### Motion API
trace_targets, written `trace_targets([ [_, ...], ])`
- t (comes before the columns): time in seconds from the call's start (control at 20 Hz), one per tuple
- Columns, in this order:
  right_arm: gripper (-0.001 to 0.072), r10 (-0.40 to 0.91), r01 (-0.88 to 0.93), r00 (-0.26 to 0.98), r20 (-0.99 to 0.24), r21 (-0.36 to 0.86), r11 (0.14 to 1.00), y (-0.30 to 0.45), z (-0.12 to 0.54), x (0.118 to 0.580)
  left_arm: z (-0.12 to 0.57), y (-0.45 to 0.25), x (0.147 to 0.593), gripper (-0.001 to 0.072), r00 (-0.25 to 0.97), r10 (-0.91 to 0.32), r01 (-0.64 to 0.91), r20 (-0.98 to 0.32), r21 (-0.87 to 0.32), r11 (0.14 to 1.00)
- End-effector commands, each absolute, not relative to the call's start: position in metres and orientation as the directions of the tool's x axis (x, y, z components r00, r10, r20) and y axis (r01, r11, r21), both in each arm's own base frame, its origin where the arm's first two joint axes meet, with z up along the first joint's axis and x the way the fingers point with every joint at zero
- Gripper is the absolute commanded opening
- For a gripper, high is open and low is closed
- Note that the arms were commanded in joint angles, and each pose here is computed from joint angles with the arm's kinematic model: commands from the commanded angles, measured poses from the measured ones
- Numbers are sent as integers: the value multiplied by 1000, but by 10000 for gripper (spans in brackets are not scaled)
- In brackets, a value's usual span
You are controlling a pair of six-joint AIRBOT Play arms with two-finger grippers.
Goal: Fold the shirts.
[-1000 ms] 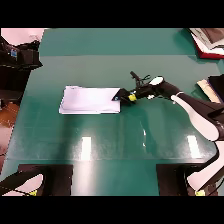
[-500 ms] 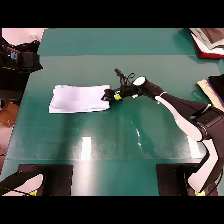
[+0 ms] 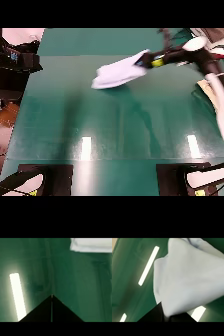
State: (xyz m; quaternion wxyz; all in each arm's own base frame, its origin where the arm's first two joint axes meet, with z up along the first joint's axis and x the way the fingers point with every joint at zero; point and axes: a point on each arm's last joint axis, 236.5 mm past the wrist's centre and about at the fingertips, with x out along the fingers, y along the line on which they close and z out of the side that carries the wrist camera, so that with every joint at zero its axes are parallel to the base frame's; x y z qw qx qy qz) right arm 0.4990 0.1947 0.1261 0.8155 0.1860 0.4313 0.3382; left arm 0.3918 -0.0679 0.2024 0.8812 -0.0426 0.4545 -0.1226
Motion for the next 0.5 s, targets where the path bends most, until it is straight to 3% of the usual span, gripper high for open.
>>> trace_targets([
  [0.0,18,540,-276,585,-605,478,834,66,167,518,202,-68,390,25,550,-257,178,-794,-189,966],
  [0.15,18,400,-133,713,-575,449,883,-35,181,535,197,-68,383,25,522,-257,179,-813,-191,965],
  [0.45,18,213,18,802,-558,379,925,-184,176,544,191,-69,372,25,475,-258,180,-841,-195,964],
])
